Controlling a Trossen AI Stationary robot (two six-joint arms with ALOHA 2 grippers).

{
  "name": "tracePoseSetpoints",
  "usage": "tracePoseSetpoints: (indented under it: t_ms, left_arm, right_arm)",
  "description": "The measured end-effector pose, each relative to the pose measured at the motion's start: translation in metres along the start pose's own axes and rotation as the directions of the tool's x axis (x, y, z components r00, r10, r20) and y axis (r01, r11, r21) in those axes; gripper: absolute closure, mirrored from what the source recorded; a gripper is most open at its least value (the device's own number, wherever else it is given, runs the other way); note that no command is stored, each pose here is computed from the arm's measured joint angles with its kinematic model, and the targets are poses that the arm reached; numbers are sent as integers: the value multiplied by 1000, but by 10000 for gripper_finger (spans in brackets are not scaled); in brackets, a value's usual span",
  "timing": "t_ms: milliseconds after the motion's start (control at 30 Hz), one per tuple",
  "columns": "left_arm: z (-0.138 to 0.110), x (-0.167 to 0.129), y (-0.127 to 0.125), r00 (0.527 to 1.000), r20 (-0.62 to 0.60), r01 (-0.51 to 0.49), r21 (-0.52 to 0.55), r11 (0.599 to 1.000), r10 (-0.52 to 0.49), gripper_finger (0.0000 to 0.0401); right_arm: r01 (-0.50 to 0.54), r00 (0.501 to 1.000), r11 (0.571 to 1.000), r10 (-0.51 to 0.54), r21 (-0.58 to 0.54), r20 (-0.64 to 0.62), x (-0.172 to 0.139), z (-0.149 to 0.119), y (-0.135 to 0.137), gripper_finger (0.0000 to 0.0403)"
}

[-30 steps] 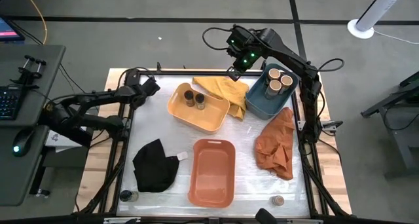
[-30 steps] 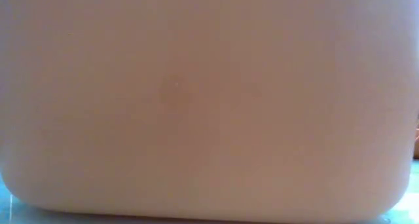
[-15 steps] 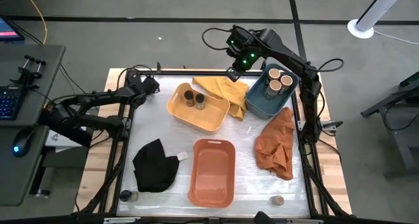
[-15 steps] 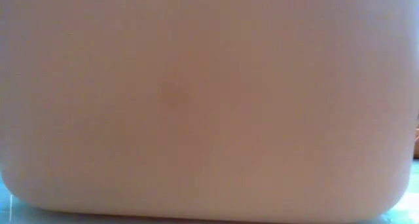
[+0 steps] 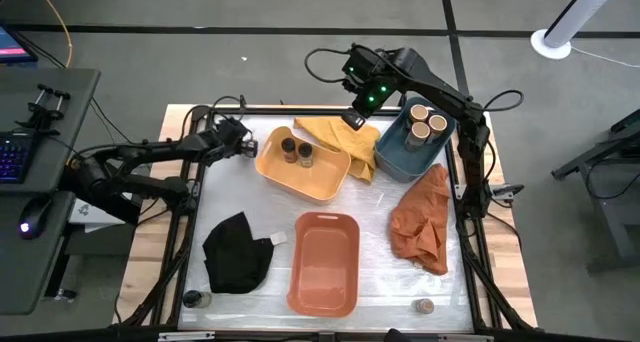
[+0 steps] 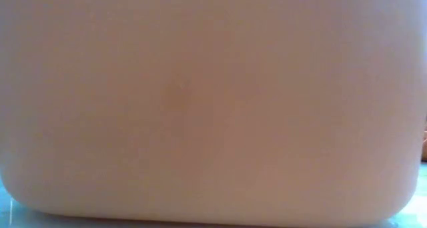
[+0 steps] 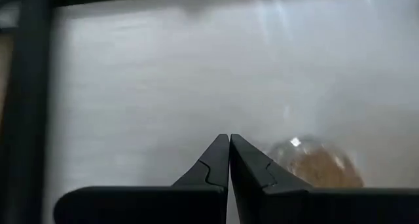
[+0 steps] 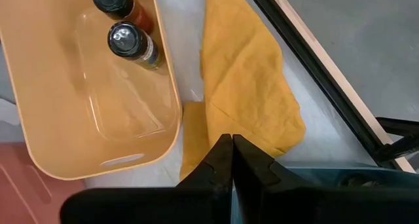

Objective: Sort spices by type
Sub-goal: Put the top brown seasoning bottle into the orange bin

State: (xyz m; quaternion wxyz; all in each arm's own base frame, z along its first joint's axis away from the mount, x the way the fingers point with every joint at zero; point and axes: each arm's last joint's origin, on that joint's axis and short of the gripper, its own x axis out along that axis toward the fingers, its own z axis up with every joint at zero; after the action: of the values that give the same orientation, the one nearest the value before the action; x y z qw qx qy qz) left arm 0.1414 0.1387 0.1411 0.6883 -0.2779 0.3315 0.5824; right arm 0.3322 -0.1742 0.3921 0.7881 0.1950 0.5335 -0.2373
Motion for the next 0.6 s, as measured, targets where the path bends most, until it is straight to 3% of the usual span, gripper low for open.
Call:
tracePoseSetpoints:
  t_ms: [100, 267, 467, 533, 600]
  left_arm:
    - [-5, -3, -8, 995, -43, 91, 114, 989, -87, 401]
    - [-13, -13, -19, 974, -95, 222, 272, 936, -204, 401]
    - [4, -31, -12, 966, 51, 226, 314, 922, -254, 401]
    - [9, -37, -7, 948, 71, 259, 387, 885, -309, 401]
    - [14, -43, -4, 911, 64, 333, 471, 817, -408, 401]
  right_arm:
    - [0, 1000, 1000, 0, 0, 0, 0, 0, 0, 403]
    - [0, 1000, 1000, 0, -4, 1, 0, 0, 0, 403]
    - [0, 1000, 1000, 0, -18, 1, 0, 0, 0, 403]
    - [0, 1000, 1000, 0, -18, 1, 0, 0, 0, 403]
    - [0, 1000, 1000, 0, -17, 0, 0, 0, 0, 403]
